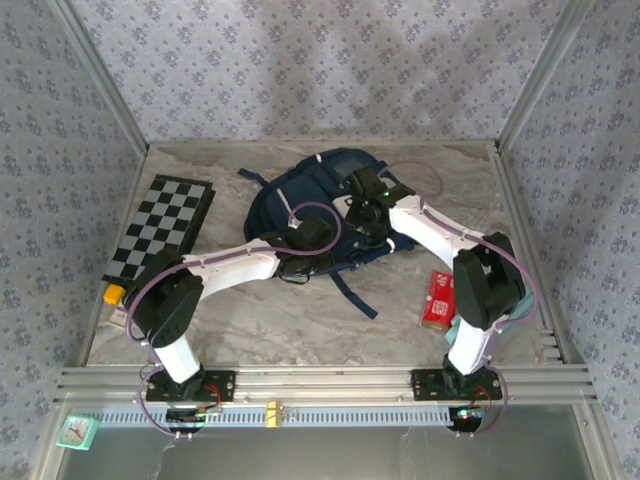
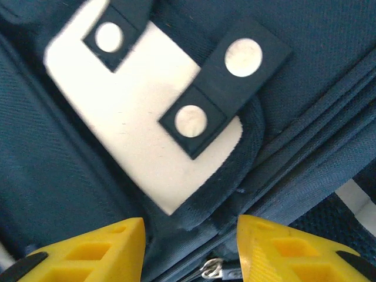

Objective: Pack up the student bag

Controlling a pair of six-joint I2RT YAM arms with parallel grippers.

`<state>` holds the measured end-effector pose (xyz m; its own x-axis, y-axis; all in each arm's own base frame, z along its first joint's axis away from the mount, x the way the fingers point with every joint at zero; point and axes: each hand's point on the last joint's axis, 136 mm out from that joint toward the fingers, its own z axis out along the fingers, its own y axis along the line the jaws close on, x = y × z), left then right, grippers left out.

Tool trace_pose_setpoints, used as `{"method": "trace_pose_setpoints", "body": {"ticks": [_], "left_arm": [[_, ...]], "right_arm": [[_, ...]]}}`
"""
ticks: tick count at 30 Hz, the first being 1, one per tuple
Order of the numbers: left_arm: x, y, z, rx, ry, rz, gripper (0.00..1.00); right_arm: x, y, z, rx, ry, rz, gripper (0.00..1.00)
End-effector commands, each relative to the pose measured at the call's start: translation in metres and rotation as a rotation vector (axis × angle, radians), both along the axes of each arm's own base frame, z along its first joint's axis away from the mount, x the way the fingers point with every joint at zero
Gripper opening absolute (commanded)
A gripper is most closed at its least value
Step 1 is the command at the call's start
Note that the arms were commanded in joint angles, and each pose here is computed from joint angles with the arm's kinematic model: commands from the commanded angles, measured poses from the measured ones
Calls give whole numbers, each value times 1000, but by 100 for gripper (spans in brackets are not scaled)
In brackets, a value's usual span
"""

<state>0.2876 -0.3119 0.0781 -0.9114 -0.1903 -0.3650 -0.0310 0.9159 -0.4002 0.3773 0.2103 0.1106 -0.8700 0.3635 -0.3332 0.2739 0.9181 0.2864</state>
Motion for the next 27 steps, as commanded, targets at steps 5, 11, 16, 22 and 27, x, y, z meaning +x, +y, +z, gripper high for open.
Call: {"method": "trace_pose_setpoints", "body": {"ticks": [5,11,16,22,27], "left_arm": [[-1,12,-11,44,20,27,33],[0,10,-11,41,22,22,33],[-1,11,-12,43,24,17,33],[1,16,-16,54,34,25,32],[2,19,-18,55,39,29,32]], "right_arm": [[11,-2,-22,-3,50,11,45],[30,4,-24,33,-5,-8,45],[39,2,-20,47,-59,-13,41],[52,-5,-11,75,-122,-48,26],[62,-4,-5,110,-149,-51,16]]}}
